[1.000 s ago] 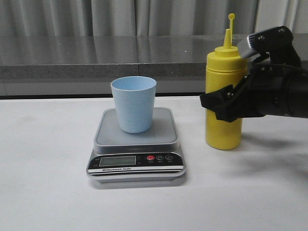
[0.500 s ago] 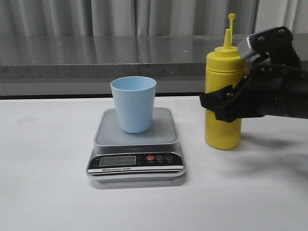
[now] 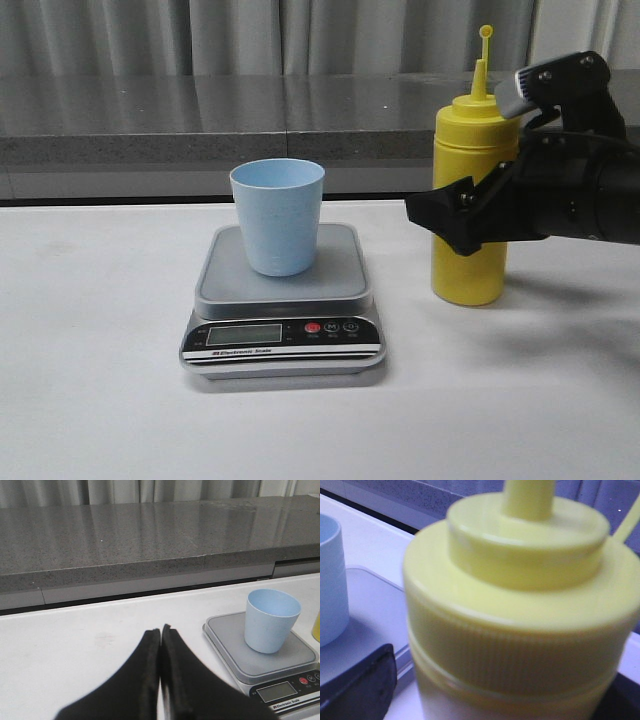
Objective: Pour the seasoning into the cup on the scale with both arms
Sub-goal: 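Open the right gripper and withdraw it from the bottle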
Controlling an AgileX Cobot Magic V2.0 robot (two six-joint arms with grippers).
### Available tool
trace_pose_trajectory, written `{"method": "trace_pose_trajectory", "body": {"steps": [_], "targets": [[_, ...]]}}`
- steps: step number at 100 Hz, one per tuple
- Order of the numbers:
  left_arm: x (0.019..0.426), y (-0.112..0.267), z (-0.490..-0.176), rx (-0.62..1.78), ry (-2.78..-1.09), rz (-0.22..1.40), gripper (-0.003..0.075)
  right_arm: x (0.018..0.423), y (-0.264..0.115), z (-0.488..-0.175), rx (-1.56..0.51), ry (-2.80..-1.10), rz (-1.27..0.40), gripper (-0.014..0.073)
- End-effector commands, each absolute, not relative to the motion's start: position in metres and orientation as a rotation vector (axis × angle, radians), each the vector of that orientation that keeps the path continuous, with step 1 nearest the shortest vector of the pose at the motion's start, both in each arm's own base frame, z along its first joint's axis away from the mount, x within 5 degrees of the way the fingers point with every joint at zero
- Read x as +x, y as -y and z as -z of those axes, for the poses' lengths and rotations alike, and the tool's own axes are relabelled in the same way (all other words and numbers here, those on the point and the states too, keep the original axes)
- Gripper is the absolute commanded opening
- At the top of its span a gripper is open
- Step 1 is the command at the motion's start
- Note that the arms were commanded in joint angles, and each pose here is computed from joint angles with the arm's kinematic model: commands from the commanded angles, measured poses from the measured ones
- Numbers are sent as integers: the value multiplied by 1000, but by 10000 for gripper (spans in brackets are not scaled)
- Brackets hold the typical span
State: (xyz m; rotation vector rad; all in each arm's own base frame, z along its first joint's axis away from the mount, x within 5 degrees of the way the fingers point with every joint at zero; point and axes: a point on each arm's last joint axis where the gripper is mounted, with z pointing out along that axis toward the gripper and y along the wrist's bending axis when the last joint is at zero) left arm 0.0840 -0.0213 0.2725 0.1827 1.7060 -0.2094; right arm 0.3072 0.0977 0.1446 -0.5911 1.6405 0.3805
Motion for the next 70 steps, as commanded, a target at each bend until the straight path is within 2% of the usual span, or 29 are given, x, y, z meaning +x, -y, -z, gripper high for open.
{"method": "trace_pose_trajectory", "body": {"steps": [1, 70], "targets": [[85, 20, -290, 145, -1601, 219, -20, 310, -97, -168, -569, -1503, -383, 656], [85, 20, -290, 145, -1601, 219, -20, 293, -75, -155, -461, -1544, -364, 656]]}}
